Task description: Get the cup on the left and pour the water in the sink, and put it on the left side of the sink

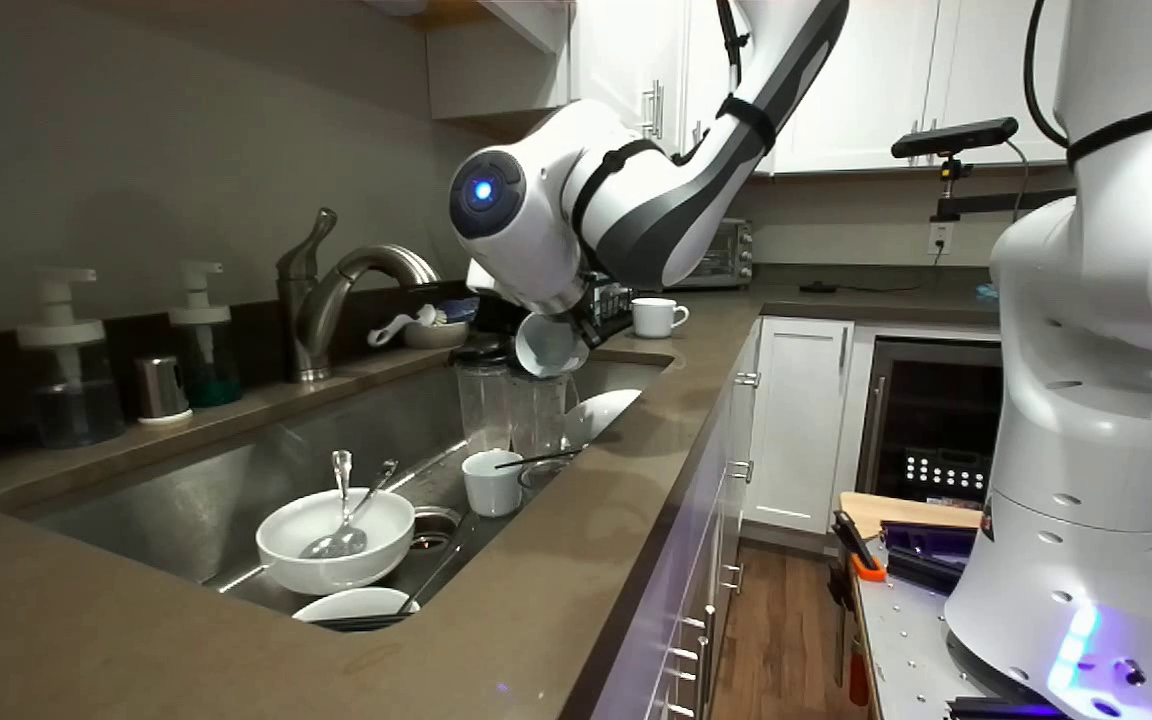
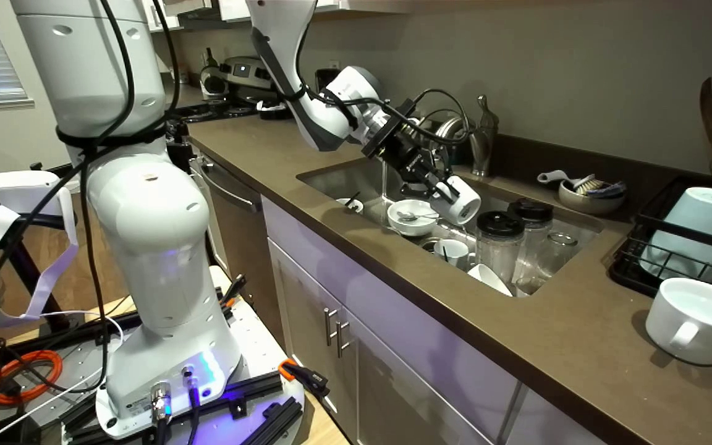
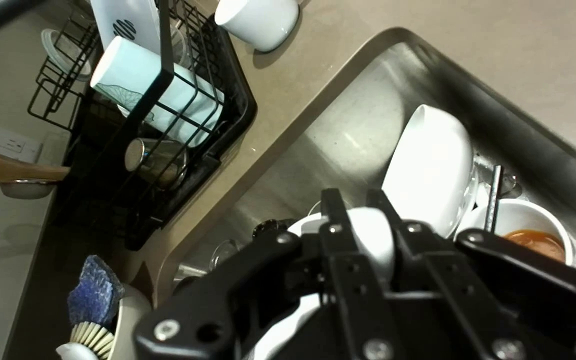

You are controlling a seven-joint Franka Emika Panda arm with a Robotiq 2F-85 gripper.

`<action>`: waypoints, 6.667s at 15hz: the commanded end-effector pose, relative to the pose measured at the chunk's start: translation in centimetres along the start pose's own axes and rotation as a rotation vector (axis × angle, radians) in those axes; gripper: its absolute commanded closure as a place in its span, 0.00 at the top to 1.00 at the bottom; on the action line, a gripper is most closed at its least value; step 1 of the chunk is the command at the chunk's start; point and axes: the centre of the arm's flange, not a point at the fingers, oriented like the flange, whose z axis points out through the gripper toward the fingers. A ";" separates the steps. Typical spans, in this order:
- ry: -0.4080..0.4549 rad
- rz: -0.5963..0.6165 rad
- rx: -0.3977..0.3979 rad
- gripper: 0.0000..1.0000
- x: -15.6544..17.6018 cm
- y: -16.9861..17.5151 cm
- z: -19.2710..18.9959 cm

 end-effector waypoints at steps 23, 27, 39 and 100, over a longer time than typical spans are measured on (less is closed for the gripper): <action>-0.267 -0.093 -0.200 0.06 -0.5 -2.6 -4.1; -0.286 -0.099 -0.208 0.06 -0.5 -2.8 -4.1; -0.321 -0.114 -0.232 0.06 -0.3 -3.4 -4.5; 0.677 -0.056 0.046 0.06 4.8 -3.5 -16.8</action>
